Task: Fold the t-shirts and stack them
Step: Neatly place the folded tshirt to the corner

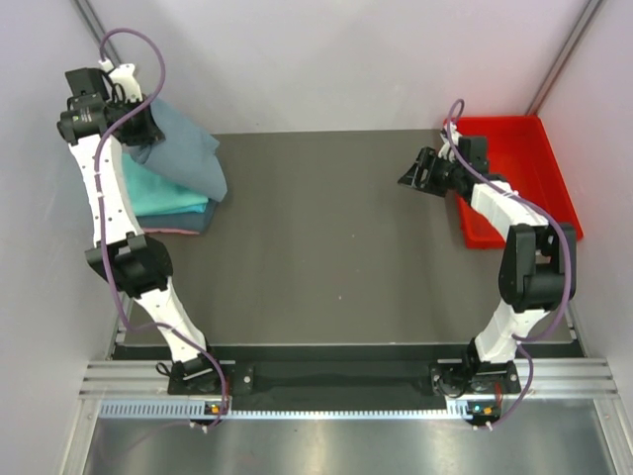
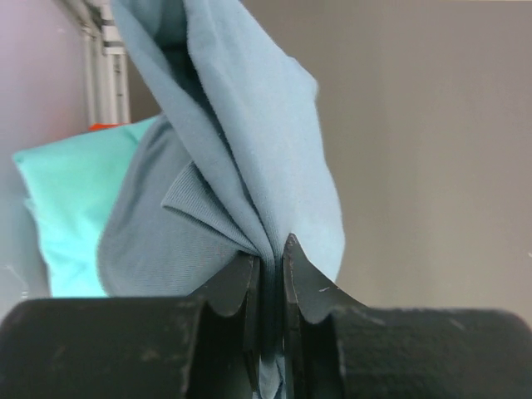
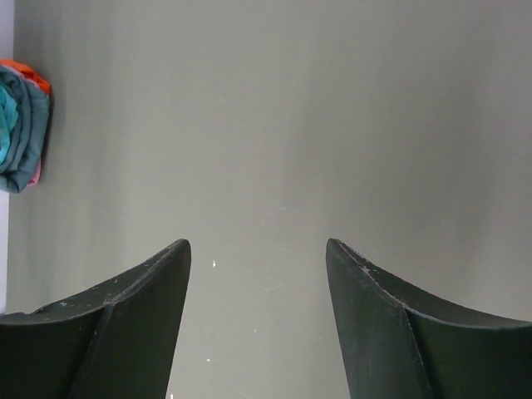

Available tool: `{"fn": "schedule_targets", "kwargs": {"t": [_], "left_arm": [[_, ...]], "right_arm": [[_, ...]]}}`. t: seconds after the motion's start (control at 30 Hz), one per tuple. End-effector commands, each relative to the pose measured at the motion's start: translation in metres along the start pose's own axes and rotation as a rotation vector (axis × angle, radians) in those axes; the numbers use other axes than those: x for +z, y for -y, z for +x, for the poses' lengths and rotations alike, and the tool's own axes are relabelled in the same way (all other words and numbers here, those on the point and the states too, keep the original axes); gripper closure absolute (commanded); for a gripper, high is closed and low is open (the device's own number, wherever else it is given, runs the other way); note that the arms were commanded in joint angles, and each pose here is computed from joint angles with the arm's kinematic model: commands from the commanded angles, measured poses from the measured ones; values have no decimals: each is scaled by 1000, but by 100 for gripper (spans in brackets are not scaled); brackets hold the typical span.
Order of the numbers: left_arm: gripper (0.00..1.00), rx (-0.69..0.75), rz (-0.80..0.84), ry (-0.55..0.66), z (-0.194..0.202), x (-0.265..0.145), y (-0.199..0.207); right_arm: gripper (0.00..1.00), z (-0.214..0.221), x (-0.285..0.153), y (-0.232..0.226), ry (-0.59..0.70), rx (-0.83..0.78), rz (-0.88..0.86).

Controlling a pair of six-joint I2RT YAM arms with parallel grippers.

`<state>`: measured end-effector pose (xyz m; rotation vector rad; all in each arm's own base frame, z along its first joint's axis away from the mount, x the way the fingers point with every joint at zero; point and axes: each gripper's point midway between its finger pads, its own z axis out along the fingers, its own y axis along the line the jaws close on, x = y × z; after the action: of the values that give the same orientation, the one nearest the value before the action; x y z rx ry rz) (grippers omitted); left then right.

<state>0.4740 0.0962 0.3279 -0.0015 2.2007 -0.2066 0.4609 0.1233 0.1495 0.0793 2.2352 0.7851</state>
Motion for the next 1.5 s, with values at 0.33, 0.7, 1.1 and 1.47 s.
{"fn": "schedule_targets", "kwargs": {"t": [0.33,0.7,1.1,1.47], "left_arm": [[100,114,-249,44,-21,4,-56],[100,140,-394,110,-42,-24,-74],[100,152,-444,104,-41,-32,-80],[100,219,-598,-47,11,0,-126]], "right_arm": [[34,-15,-17,-13,65,-36,-29],[35,-14,-21,-12,68,-36,-26],[35,-13,-18,-12,65,-30,-32],[35,-8,-17,-10,55,-24,-28]]}}
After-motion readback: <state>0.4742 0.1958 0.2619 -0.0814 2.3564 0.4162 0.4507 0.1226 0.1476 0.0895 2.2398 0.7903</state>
